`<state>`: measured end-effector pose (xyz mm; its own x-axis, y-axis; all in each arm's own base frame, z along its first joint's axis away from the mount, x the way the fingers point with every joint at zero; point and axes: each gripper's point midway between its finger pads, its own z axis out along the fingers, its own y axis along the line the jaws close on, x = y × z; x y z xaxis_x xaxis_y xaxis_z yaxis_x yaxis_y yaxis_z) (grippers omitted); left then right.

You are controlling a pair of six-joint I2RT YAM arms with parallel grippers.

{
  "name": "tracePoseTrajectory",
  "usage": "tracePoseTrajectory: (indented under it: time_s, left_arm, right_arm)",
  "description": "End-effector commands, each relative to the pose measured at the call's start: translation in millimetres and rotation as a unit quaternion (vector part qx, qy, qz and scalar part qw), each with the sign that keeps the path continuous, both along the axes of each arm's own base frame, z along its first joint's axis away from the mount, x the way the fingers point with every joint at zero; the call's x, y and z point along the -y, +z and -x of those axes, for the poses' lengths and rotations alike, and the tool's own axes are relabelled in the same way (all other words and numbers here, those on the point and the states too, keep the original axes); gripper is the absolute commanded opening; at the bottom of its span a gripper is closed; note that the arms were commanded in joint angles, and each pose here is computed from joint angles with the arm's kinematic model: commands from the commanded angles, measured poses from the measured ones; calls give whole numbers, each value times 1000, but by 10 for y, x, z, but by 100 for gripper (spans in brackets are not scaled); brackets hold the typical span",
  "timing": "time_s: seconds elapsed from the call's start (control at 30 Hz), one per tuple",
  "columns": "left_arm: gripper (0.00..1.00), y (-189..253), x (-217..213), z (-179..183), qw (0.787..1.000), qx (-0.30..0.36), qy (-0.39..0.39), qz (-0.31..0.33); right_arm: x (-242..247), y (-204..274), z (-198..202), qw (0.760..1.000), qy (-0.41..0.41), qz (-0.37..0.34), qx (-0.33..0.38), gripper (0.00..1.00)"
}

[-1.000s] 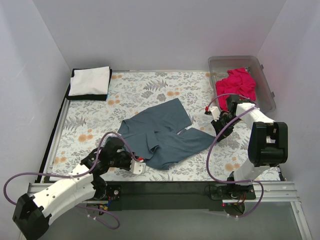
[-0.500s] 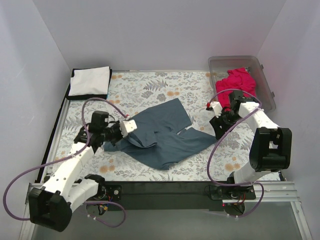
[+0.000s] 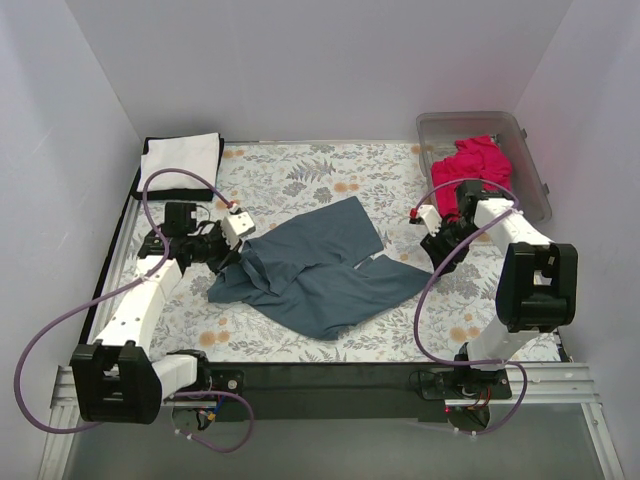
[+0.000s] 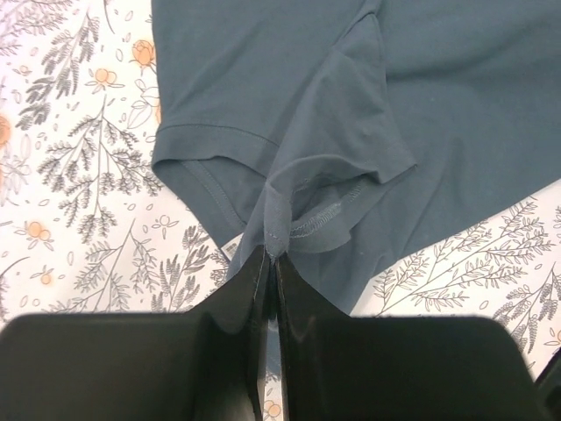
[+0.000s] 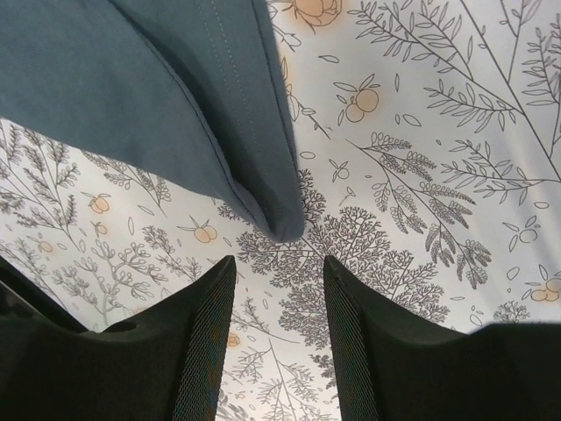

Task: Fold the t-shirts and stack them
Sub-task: Flatten the tshirt out

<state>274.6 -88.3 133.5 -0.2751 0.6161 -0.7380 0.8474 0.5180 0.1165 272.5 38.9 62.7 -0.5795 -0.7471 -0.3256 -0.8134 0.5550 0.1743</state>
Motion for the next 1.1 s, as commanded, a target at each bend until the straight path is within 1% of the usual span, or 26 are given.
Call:
tracePoseTrajectory:
  time_s: [0.0,0.4,0.47,0.53,0.6,0.73,0.8,0.83,0.93,1.07]
  left_arm:
    - [0,88,50,-10,1000,-6,-5,20]
    - [0,114,40,-94,999,-22,15,36]
    - [0,112,19,-110,999,-22,21,36]
    - [0,114,11,-115,999,-23,23,37]
    - [0,118,-14,-132,999,-23,29,38]
    - [0,82,-23,-136,998,-31,31,39]
    - [0,67,-115,-157,997,-34,47,42]
    - [0,72,-112,-165,997,-34,48,43]
    - [0,82,-115,-168,997,-35,50,47]
    - [0,88,-122,-185,997,-35,51,47]
  right_arm:
    - [77,-124,95,998,62,17,-6,51]
    - [41,-383,157,996,84,23,-12,52]
    - [37,-415,146,996,87,26,-9,50]
    - [34,-450,141,996,89,27,-10,44]
    - [16,-457,144,996,89,26,-11,42]
    - [-11,-468,145,995,92,28,-5,41]
    - [-16,-468,147,995,95,31,-1,42]
    - [-13,-476,143,995,95,33,1,46]
    - [-10,-453,113,994,98,42,16,56]
    - [-39,-423,83,993,101,46,31,56]
